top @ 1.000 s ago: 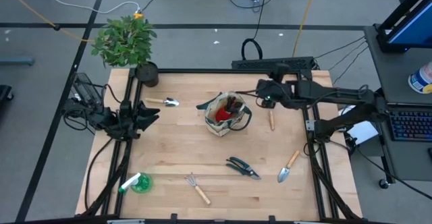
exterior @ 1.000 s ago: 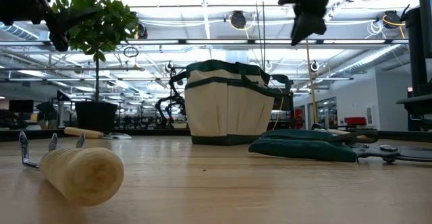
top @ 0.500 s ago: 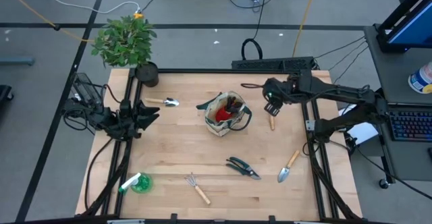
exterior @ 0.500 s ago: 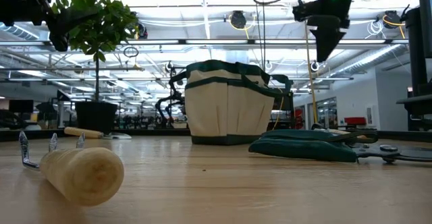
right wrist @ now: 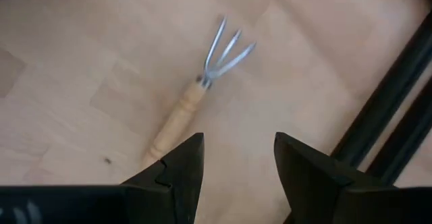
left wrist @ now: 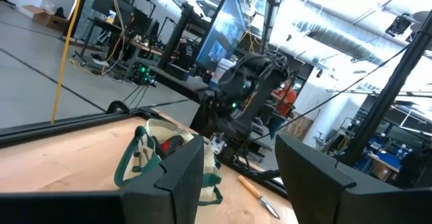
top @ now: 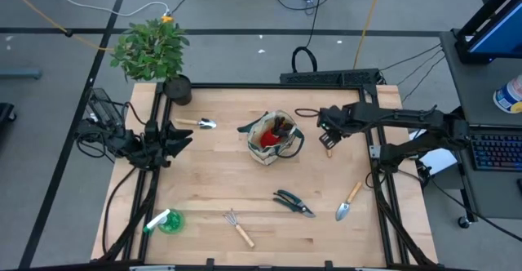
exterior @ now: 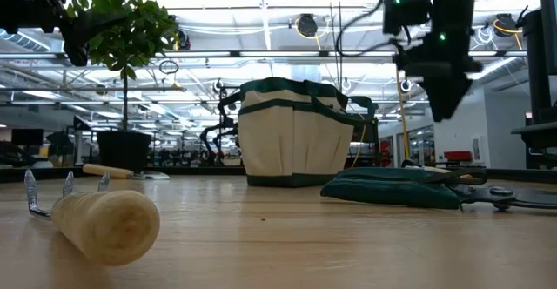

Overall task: Pick & Place Garden tools in Gardening bag
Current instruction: Put the green spray bottle into the light brown gardening bag

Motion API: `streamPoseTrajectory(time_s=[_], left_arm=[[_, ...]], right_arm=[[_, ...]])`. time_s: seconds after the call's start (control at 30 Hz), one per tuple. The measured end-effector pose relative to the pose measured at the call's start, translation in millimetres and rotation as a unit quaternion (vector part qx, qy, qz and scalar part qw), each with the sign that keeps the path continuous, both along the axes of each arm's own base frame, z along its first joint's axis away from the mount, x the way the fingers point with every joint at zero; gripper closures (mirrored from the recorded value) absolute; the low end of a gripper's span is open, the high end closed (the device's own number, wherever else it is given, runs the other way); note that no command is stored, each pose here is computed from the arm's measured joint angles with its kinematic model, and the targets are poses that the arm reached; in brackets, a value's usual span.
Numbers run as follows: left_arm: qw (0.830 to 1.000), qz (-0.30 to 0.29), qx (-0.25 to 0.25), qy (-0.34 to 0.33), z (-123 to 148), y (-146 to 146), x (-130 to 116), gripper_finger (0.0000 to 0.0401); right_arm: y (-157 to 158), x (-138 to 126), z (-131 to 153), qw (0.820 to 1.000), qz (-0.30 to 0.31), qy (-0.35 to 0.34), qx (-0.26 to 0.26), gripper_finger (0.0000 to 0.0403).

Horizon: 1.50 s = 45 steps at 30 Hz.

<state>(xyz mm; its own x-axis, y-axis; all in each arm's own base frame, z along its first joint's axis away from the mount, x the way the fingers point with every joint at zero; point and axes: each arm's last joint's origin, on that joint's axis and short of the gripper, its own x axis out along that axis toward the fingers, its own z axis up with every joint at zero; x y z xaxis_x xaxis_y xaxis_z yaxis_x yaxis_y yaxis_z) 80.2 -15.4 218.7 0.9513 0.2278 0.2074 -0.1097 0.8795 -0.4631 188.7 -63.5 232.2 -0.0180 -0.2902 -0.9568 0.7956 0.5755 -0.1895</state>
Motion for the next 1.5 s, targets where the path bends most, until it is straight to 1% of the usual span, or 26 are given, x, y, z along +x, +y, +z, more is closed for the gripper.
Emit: streamPoseTrajectory(time_s=[0.1, 0.23, 0.43, 0.57, 0.6, 0.67, 0.77, 0.83, 0.93, 1.0, 1.1, 1.23, 1.33, 1.43, 1.5], left_arm=[[1.000, 0.000, 0.000, 0.000, 0, 0, 0, 0.0210], [1.000, 0.000, 0.000, 0.000, 0, 0, 0, 0.0210], [1.000, 0.000, -0.001, 0.000, 0, 0, 0, 0.0210], [1.000, 0.000, -0.001, 0.000, 0, 0, 0, 0.0210], [1.000, 0.000, -0.001, 0.000, 0, 0, 0, 0.0210], [1.000, 0.000, -0.001, 0.000, 0, 0, 0, 0.0210], [1.000, 0.000, -0.001, 0.000, 0, 0, 0, 0.0210], [1.000, 0.000, -0.001, 0.000, 0, 0, 0, 0.0210], [1.000, 0.000, -0.001, 0.000, 0, 0, 0, 0.0210], [1.000, 0.000, 0.000, 0.000, 0, 0, 0, 0.0210], [1.000, 0.000, 0.000, 0.000, 0, 0, 0, 0.0210], [1.000, 0.000, -0.001, 0.000, 0, 0, 0, 0.0210], [1.000, -0.001, 0.000, 0.000, 0, 0, 0, 0.0210], [1.000, -0.001, 0.000, 0.000, 0, 0, 0, 0.0210], [1.000, 0.000, 0.000, 0.000, 0, 0, 0, 0.0210]], right_arm=[[2, -3, -14, 0.999, -0.028, -0.004, 0.019, 0.0232], [2, -5, -26, 0.998, -0.054, -0.016, 0.016, 0.0231], [1, 0, -27, 0.997, -0.057, -0.043, 0.010, 0.0231], [1, 4, -27, 0.996, -0.052, -0.065, 0.027, 0.0222], [1, 4, -27, 0.996, -0.047, -0.067, 0.029, 0.0217], [1, 5, -27, 0.998, -0.017, -0.062, 0.027, 0.0209], [1, 5, -27, 0.997, 0.056, -0.041, 0.025, 0.0198], [1, 4, -27, 0.993, 0.113, -0.025, 0.023, 0.0194], [1, 4, -27, 0.978, 0.208, 0.002, 0.019, 0.0193], [1, 4, -27, 0.962, 0.271, 0.021, 0.016, 0.0194], [1, 4, -27, 0.931, 0.362, 0.048, 0.011, 0.0198], [1, 4, -27, 0.881, 0.466, 0.079, 0.006, 0.0198], [1, 5, -27, 0.852, 0.515, 0.093, 0.001, 0.0196], [0, 7, -27, 0.832, 0.547, 0.096, -0.008, 0.0196], [0, 8, -26, 0.823, 0.559, 0.097, -0.012, 0.0196]])
